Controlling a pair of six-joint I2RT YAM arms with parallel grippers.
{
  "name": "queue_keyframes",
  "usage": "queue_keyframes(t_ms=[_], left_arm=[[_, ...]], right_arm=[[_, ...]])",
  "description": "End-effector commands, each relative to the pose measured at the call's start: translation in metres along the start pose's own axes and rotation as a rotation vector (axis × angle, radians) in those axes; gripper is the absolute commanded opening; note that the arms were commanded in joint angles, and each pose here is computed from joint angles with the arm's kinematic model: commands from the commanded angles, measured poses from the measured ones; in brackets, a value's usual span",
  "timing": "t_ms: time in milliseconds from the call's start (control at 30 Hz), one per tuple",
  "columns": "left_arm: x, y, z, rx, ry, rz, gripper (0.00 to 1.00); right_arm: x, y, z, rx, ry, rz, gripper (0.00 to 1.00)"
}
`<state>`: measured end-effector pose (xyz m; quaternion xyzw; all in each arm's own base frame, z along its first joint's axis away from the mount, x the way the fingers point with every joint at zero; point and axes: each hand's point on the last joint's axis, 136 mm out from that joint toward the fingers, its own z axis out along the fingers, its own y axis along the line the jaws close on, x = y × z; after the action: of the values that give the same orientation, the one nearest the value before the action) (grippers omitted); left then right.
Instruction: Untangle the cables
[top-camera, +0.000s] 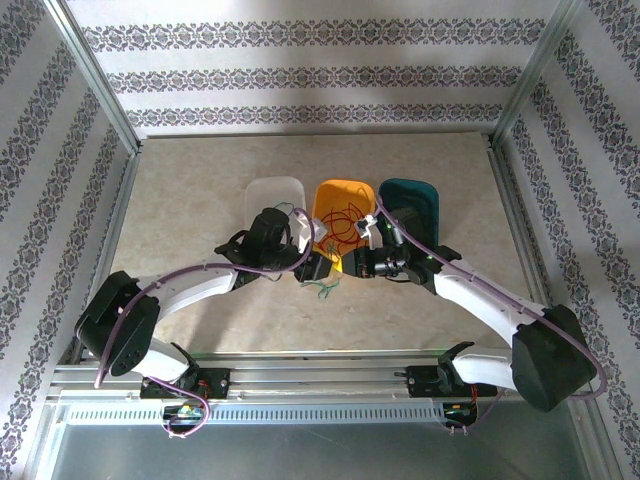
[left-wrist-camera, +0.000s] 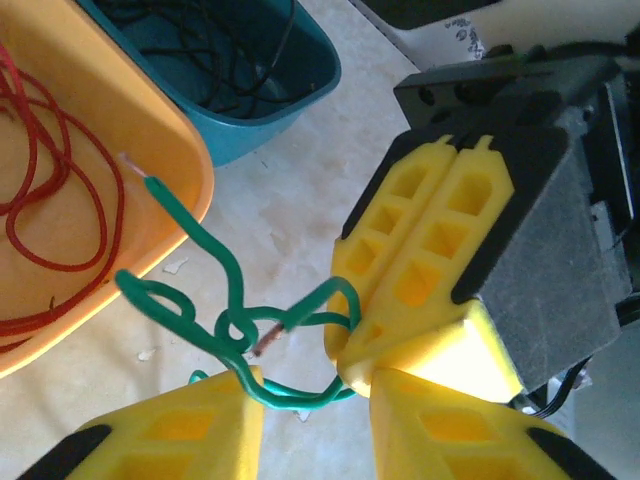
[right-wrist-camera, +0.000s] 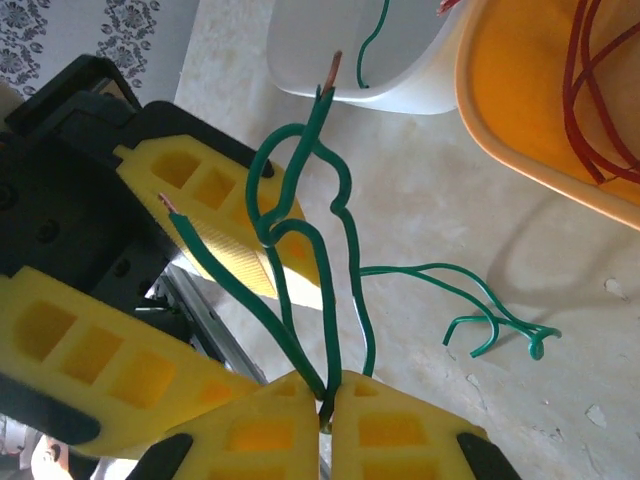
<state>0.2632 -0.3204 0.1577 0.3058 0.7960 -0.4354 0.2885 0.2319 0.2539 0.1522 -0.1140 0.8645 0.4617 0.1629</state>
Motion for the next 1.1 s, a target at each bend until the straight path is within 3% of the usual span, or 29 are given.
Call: queue_keyframes(t_ms=[0, 333, 467, 500, 600, 667, 833, 1067], left_arm=[[-0.019, -0.002, -0.001, 0.031, -0.072, -0.002, 0.26], [-0.029, 0.001, -0.006, 0.045, -0.139, -0.038, 0.0], [-0.03, 0.003, -0.007, 0.027, -0.15, -0.039, 0.0], [-0.03, 0.005, -0.008, 0.014, -0.153, -0.041, 0.0], [-0.03, 0.009, -0.011, -0.02, -0.162, -0.036, 0.0], [-0.027, 0.012, -0.013, -0.042, -0.158, -0.036, 0.0], [-0.02, 0.015, -0.013, -0.059, -0.133, -0.036, 0.0], [-0.019, 0.011, -0.012, -0.039, -0.118, -0.035, 0.0]], right_arm=[[-0.01, 0.025, 0.002, -0.062, -0.01, -0.07, 0.06], [-0.001, 0.029, -0.001, -0.084, 0.012, -0.08, 0.06], [0.002, 0.027, -0.001, -0.074, 0.013, -0.079, 0.06], [0.002, 0.025, -0.001, -0.063, 0.009, -0.075, 0.08], [-0.005, 0.014, -0.007, 0.016, -0.035, -0.066, 0.37], [-0.013, 0.008, -0.015, 0.06, -0.089, -0.062, 0.44], [-0.037, 0.013, -0.039, 0.092, -0.211, -0.098, 0.48], [-0.046, 0.027, -0.032, 0.067, -0.187, -0.14, 0.48]])
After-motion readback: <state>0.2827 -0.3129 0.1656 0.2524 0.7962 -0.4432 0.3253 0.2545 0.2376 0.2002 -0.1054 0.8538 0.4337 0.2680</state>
